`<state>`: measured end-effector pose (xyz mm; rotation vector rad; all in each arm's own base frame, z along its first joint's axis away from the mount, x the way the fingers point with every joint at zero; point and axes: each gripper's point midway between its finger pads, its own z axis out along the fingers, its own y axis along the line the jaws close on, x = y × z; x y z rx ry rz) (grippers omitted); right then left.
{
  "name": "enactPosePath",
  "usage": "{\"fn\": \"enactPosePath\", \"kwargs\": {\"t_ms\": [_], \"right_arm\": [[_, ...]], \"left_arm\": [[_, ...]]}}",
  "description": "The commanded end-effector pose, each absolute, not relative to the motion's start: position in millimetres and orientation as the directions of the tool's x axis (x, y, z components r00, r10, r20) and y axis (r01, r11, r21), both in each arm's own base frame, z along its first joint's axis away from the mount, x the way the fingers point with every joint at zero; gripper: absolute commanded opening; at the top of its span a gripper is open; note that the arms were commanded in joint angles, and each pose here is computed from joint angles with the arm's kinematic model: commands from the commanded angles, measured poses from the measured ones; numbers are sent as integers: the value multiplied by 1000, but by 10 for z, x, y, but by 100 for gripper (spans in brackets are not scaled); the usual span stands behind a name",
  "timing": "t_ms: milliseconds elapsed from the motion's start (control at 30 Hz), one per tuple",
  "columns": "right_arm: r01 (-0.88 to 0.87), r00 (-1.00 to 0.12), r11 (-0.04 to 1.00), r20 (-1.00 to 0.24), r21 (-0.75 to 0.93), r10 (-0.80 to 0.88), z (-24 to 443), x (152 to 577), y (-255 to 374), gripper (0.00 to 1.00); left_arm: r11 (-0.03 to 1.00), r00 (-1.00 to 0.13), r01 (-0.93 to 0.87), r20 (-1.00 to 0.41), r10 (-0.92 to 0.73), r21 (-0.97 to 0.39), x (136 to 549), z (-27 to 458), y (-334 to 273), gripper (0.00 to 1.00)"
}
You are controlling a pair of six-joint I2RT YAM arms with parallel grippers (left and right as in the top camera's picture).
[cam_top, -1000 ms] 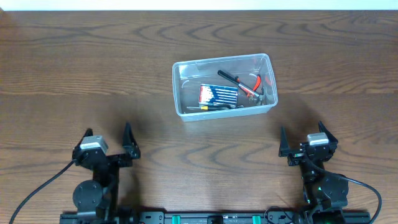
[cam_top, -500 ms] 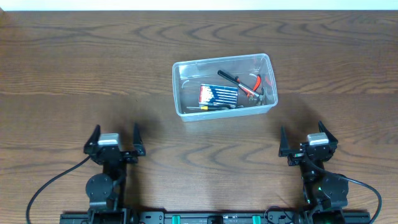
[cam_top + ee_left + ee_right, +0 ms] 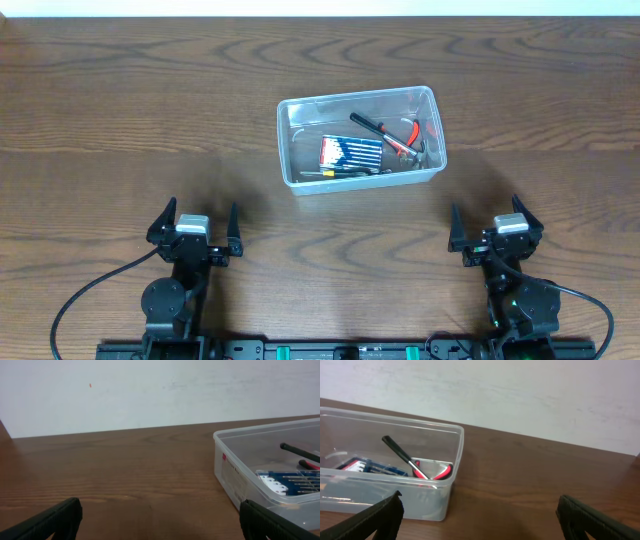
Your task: Pack container
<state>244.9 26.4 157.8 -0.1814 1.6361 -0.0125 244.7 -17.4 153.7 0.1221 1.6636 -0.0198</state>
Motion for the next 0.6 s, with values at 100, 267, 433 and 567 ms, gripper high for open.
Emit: {"fn": "enactPosePath", "kwargs": {"t_ms": [100,267,433,567], "right_arm": [[-108,-60,986,-989,-128,-135,1567,2449,252,99],[-108,-60,986,-989,-128,-135,1567,2449,252,99],[-108,-60,986,-989,-128,-135,1567,2449,252,99],[-108,-60,986,-989,-128,-135,1567,2449,252,99]], "left_arm": [[989,-130,139,-989,64,46,2428,1406,-254,98],[989,-130,139,-989,64,46,2428,1406,-253,98],[989,-130,139,-989,64,46,2428,1406,-253,98],[989,-130,138,-989,64,46,2429,1407,-252,98]]}}
